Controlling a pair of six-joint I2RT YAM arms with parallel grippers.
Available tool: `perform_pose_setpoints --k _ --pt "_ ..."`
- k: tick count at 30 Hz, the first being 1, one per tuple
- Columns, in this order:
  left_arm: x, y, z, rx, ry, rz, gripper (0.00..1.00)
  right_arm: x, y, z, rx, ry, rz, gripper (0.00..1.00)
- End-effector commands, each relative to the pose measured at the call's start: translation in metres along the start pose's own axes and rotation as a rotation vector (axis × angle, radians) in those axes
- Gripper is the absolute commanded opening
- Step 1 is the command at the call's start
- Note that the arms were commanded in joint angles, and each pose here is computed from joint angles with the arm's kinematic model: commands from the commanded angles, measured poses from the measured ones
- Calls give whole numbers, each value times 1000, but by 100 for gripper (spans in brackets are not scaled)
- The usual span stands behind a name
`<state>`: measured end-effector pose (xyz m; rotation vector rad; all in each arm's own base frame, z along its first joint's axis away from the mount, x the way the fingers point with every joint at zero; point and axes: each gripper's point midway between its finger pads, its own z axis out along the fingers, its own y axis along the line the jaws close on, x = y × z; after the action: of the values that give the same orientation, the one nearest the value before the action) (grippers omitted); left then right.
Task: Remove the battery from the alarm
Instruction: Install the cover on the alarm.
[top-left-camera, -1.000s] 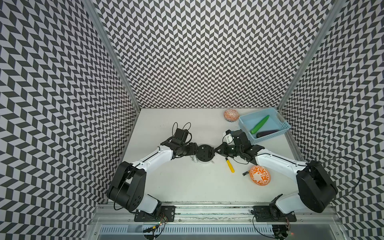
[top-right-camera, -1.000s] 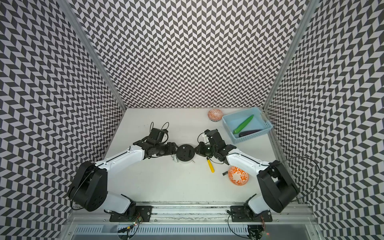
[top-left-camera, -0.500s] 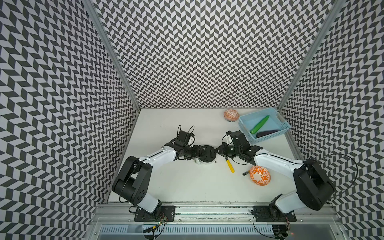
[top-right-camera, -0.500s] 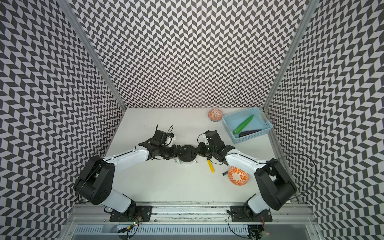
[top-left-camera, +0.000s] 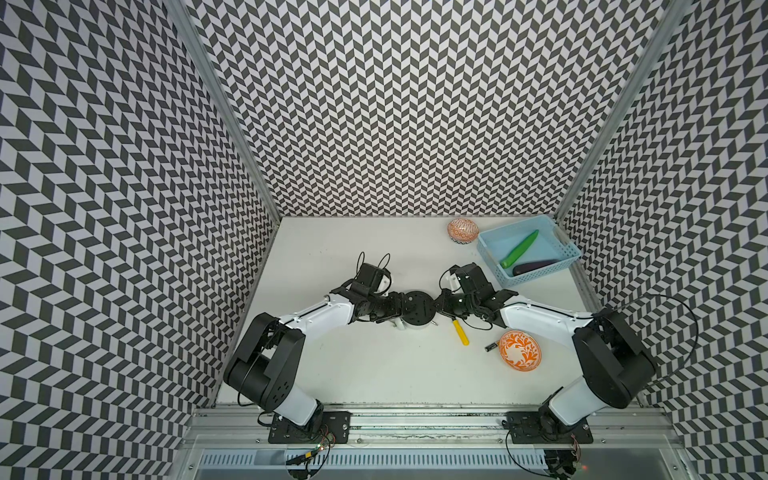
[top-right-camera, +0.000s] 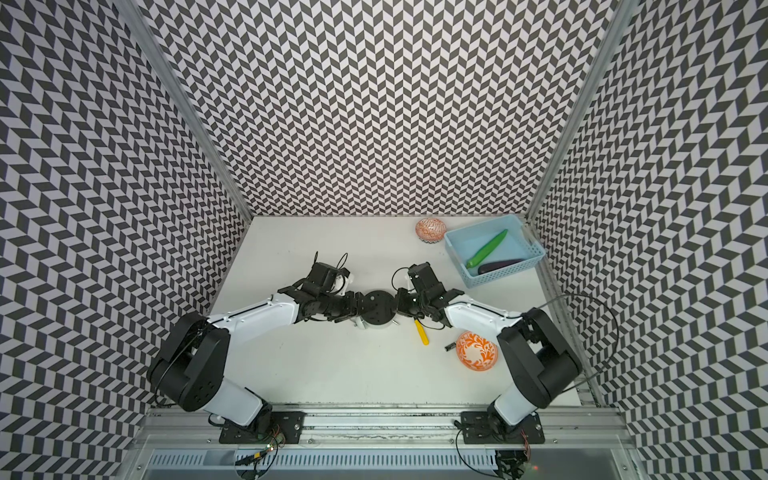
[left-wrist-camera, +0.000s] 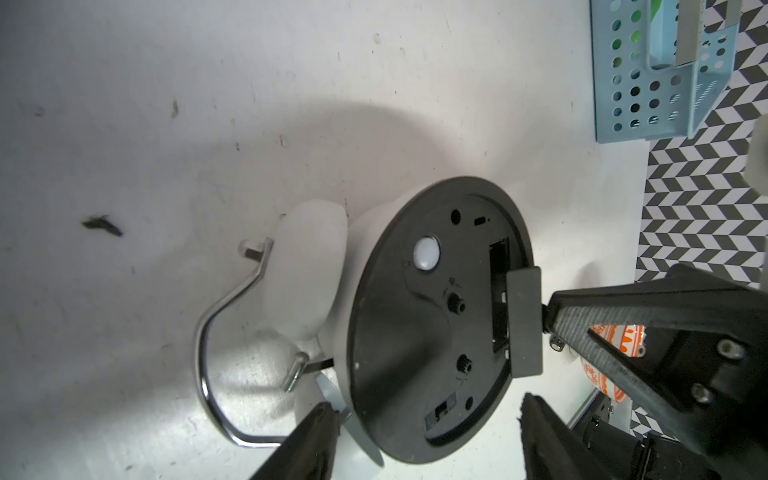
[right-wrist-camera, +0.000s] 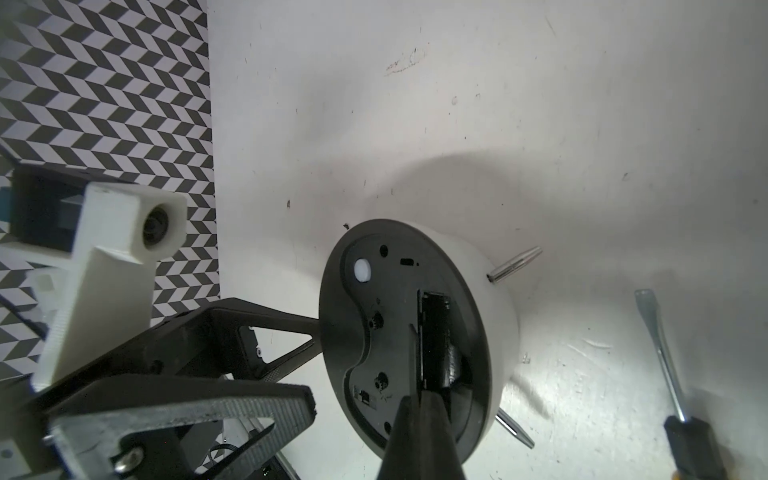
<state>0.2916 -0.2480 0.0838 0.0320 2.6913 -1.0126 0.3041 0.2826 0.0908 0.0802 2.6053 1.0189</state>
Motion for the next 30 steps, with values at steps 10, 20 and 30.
perform_pose_setpoints --k 10,20,30 --pt "-2 -4 -5 -4 -18 17 68 -14 11 8 -49 -52 -36 0" --pt "-4 -3 -5 -36 -26 38 68 -16 6 8 -31 -69 -24 0" --pt "-8 -8 -6 -63 -36 77 69 -14 4 9 -24 -65 -22 0"
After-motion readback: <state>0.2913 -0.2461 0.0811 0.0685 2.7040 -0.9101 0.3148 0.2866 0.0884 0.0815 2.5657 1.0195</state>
